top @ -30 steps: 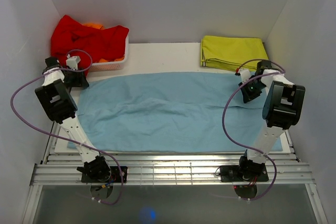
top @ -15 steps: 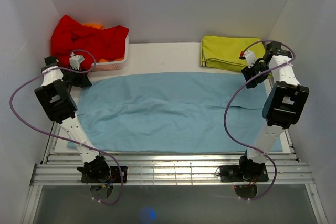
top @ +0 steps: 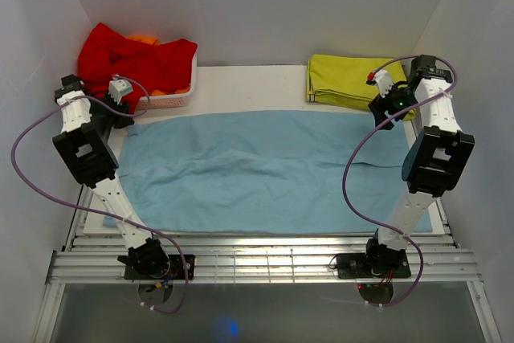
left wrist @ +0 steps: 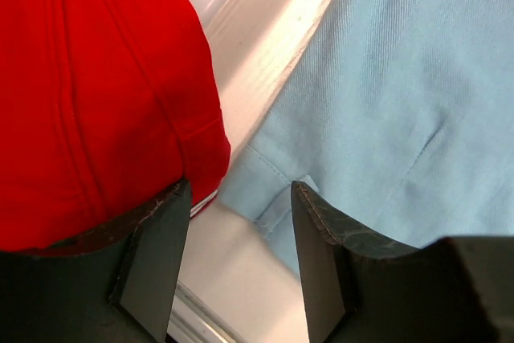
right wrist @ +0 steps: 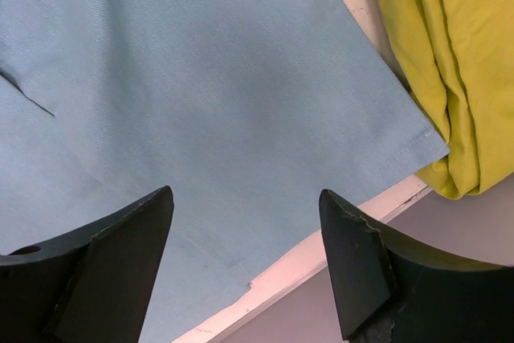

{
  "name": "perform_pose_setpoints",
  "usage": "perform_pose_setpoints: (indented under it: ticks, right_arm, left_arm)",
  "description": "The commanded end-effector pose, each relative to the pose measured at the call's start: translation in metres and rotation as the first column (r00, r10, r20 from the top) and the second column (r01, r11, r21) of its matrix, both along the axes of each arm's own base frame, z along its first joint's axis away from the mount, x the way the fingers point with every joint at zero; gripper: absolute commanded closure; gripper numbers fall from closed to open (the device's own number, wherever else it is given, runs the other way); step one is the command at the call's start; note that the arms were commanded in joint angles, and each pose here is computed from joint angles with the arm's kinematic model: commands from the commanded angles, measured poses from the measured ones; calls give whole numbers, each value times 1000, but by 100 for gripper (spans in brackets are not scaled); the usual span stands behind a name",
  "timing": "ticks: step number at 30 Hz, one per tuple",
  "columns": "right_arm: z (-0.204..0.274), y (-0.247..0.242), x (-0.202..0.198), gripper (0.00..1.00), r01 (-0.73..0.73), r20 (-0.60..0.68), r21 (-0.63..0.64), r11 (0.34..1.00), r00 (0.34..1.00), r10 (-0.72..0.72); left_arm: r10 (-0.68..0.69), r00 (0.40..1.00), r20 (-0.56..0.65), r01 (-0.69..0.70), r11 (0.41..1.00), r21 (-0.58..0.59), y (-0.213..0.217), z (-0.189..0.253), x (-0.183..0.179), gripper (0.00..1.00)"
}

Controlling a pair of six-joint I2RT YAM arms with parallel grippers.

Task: Fold and stack the trousers
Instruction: Fold the trousers

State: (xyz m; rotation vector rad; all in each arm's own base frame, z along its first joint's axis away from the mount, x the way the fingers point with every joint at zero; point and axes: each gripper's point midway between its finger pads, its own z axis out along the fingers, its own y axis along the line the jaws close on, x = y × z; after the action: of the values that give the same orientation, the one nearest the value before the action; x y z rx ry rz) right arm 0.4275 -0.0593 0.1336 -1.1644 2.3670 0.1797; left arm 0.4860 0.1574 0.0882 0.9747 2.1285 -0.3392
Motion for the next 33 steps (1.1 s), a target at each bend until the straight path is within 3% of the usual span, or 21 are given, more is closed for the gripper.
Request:
perform_pose_setpoints:
  ticks: [1,8,15,19,23,24,28,33]
  right_arm:
    - [25,1,9,21,-83,81,-20,996,993,84]
    - [49,4,17,19,-151,189,-3,989,971,148]
    - [53,-1,19,18,-139,179,-25,990,974,142]
    - [56,-2,19,18,-157,192,-44,987,968,162]
    - [61,-9,29,19,-169,226,-84,982,957,184]
    - [59,-13,32,19,-168,227,-97,981,956,186]
    - [60,-35,56,20,-171,276,-197,965,935,222]
    - [40,-65,82,23,-220,231,-359,907,921,315]
  left_arm:
    - [-131,990,56,130,991,13,-11,3,2,37]
    - [-210,977,24,208,976,66,-10,-27,4,37]
    - [-232,972,-31,234,967,100,-3,-60,8,33]
    - [-269,957,-111,278,958,73,-10,-81,-8,38]
    - [-314,922,-224,331,943,41,-21,-104,-39,56]
    - [-322,917,-235,341,939,43,-21,-107,-43,67]
    - [-326,911,-251,344,938,30,-25,-109,-53,87]
    - [-306,932,-195,323,944,65,-29,-94,-53,100]
